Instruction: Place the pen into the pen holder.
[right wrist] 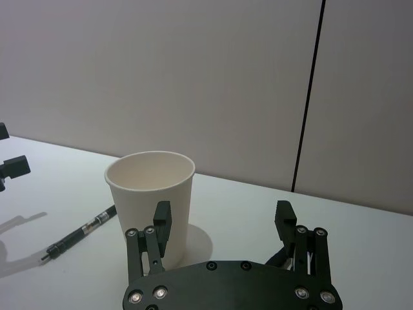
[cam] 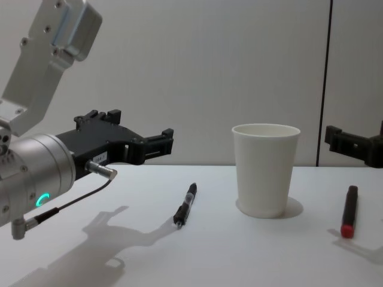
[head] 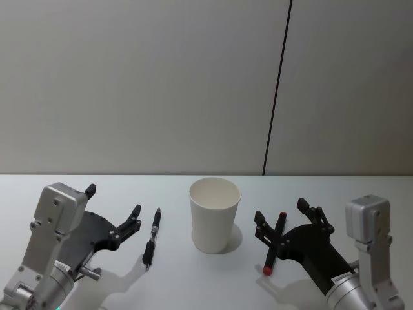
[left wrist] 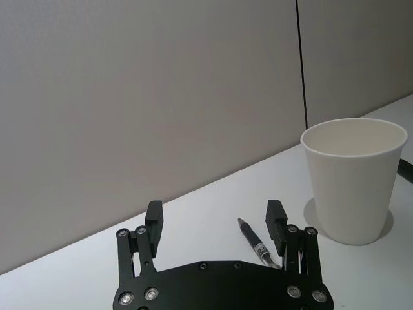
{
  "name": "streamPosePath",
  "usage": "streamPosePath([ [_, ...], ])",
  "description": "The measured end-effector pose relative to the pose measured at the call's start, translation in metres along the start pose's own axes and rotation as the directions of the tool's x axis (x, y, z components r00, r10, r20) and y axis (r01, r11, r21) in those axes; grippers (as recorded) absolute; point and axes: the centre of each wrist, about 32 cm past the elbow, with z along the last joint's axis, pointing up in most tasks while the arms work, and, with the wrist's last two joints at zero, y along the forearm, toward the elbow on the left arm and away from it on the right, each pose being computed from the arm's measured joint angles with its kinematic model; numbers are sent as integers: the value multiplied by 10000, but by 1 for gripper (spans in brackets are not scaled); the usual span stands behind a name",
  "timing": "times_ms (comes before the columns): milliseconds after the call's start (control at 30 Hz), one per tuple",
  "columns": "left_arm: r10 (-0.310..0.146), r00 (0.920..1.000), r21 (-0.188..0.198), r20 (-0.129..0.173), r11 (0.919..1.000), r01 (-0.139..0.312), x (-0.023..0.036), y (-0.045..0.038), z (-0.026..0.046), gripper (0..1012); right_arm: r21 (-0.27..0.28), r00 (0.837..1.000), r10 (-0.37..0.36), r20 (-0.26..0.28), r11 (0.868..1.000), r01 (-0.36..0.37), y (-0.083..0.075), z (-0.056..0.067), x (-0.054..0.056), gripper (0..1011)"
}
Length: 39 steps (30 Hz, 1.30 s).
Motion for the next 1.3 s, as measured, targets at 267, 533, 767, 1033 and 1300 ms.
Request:
streamPosePath([
  [267,1,10000,0,0,10000,-1,0,0,0,1002,-1,10000,0,1,10000,0,0,0,0,1003],
  [533,0,10000,0,0,10000,0,0,0,0,1002,0,10000,-1,2,10000,1,0,0,0,1004],
  [767,0,10000,1,0,10000,0,0,0,0,1002,-2,10000,-1,2,10000,1,0,0,0,1004],
  [1033,1,10000,0,0,10000,-1,0,0,0,1002,-1,10000,0,2,10000,0,0,0,0,1003],
  [1300,1,10000,0,0,10000,-1,0,0,0,1002,0,10000,1,3,10000,-1,0,0,0,1004],
])
